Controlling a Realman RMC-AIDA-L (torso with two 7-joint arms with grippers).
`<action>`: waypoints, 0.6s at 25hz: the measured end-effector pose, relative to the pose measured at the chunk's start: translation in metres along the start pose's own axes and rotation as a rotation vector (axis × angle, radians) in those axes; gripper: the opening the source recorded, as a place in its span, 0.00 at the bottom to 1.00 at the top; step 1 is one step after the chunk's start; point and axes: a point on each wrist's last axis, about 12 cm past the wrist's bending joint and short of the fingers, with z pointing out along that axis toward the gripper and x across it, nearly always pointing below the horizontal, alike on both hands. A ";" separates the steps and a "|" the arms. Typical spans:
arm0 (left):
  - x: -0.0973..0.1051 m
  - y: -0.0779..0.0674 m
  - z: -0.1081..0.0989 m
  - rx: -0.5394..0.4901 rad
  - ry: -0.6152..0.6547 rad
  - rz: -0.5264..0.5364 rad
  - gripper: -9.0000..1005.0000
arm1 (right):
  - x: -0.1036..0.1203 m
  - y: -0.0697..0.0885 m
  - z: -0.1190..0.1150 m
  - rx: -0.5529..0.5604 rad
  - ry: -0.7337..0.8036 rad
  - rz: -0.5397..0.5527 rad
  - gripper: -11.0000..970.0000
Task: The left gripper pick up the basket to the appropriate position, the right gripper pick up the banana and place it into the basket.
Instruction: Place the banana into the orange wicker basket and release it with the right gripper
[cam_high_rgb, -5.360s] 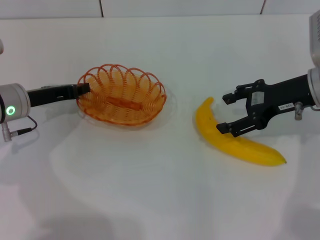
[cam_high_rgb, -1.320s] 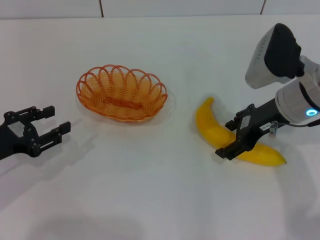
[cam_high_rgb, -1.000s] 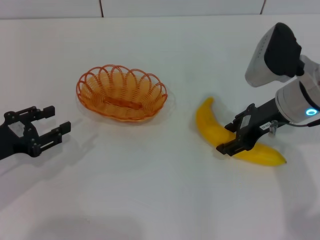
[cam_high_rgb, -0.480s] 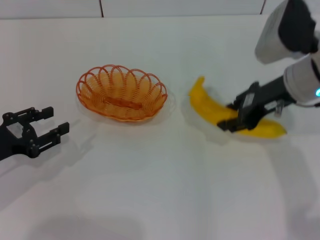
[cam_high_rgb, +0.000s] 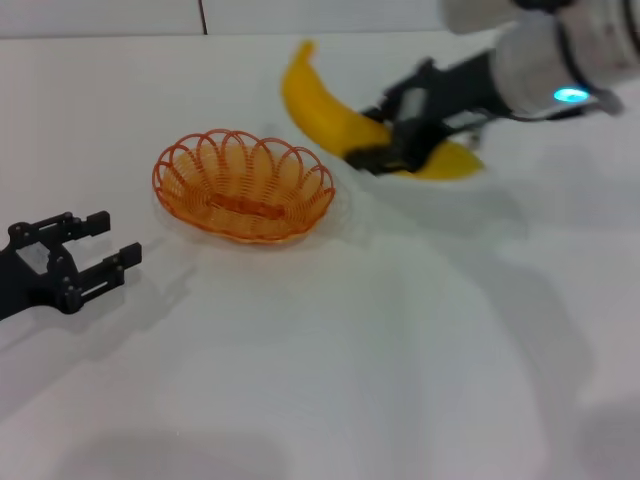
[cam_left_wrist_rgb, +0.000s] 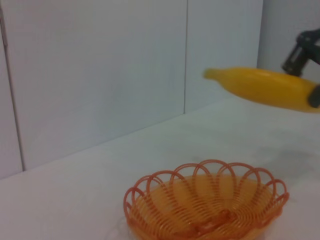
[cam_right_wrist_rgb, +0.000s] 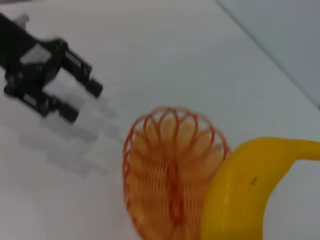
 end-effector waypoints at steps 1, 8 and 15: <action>0.000 0.000 0.000 0.001 0.000 0.001 0.58 | -0.007 0.000 0.006 0.004 -0.005 -0.019 0.49; -0.003 0.001 0.002 0.007 0.000 0.009 0.58 | -0.043 0.003 0.054 -0.025 0.037 -0.108 0.49; -0.006 0.003 0.006 0.017 0.000 0.020 0.58 | -0.053 0.015 0.083 -0.007 0.067 -0.174 0.49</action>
